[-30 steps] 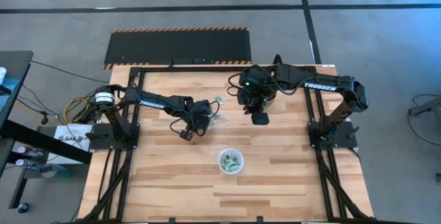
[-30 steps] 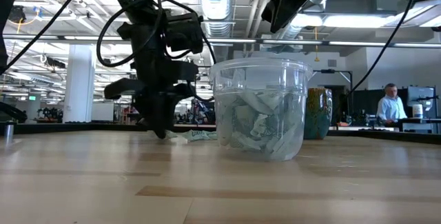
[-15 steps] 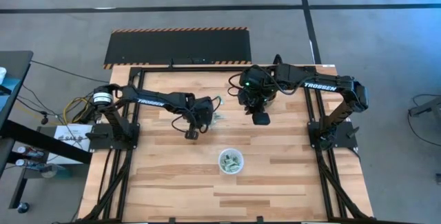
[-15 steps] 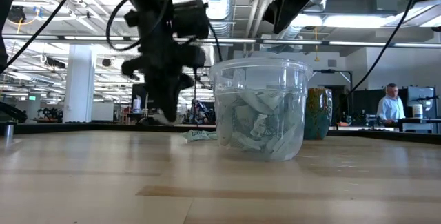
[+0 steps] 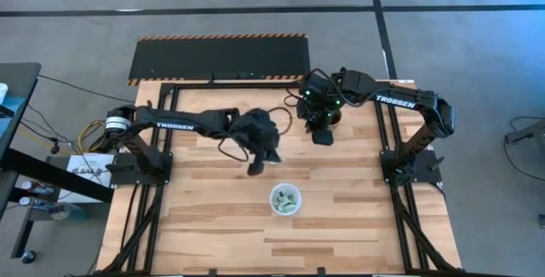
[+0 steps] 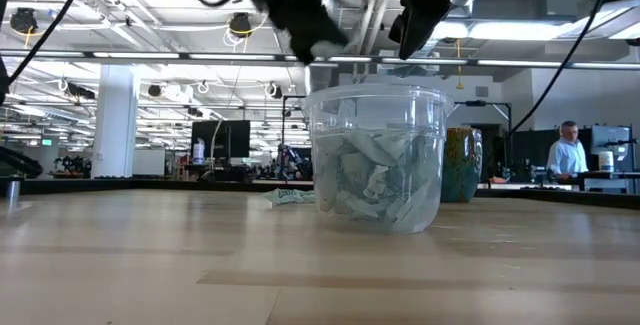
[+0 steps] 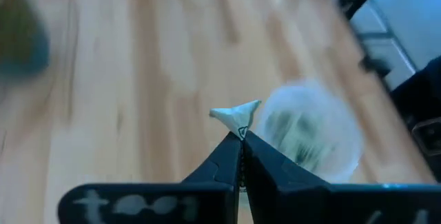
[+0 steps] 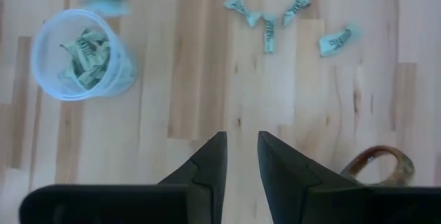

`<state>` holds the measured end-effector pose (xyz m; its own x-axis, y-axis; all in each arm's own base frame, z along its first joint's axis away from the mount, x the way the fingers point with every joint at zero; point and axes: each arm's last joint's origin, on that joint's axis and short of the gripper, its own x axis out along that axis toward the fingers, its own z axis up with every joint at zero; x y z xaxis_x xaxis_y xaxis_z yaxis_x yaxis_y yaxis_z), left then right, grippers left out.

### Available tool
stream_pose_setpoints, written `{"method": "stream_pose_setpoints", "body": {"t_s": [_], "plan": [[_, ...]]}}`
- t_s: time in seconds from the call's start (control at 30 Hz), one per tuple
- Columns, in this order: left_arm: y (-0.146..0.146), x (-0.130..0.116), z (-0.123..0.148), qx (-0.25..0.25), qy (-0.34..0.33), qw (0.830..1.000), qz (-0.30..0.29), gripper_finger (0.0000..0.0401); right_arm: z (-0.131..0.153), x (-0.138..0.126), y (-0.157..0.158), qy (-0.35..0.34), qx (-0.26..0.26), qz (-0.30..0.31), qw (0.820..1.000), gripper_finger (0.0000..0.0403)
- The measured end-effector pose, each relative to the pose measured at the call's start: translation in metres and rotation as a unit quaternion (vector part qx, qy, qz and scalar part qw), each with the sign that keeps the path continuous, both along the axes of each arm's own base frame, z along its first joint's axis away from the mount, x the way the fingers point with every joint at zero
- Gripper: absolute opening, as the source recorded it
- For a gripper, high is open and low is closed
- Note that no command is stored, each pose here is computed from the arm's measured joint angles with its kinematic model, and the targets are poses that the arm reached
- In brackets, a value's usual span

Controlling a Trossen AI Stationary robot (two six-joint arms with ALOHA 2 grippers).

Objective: Pick and place Stevia / Truvia into bins
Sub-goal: Put the green stevia packet into the transparent container

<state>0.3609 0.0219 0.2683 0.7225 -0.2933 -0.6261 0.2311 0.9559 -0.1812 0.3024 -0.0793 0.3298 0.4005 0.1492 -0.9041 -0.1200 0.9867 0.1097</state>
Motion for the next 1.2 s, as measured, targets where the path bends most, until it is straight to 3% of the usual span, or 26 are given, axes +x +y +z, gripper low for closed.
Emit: {"method": "stream_pose_setpoints", "body": {"t_s": [0.2, 0.47, 0.8, 1.2], "plan": [[-0.039, 0.009, 0.013, 0.048, -0.068, 0.995, -0.047, 0.0, 0.0, -0.006, -0.019, 0.0, -0.001, -0.029, 1.0, 0.0074], [-0.074, 0.007, 0.013, 0.078, -0.08, 0.991, -0.071, 0.0, 0.002, -0.014, -0.052, -0.022, -0.008, -0.08, 0.997, 0.0074], [-0.104, 0.019, -0.007, 0.041, -0.081, 0.991, -0.102, 0.0, 0.004, -0.014, -0.067, -0.054, -0.015, -0.111, 0.992, 0.0074], [-0.107, 0.026, -0.012, 0.014, -0.084, 0.994, -0.069, 0.0009, 0.004, -0.012, -0.065, -0.056, -0.017, -0.104, 0.993, 0.0074]]}}
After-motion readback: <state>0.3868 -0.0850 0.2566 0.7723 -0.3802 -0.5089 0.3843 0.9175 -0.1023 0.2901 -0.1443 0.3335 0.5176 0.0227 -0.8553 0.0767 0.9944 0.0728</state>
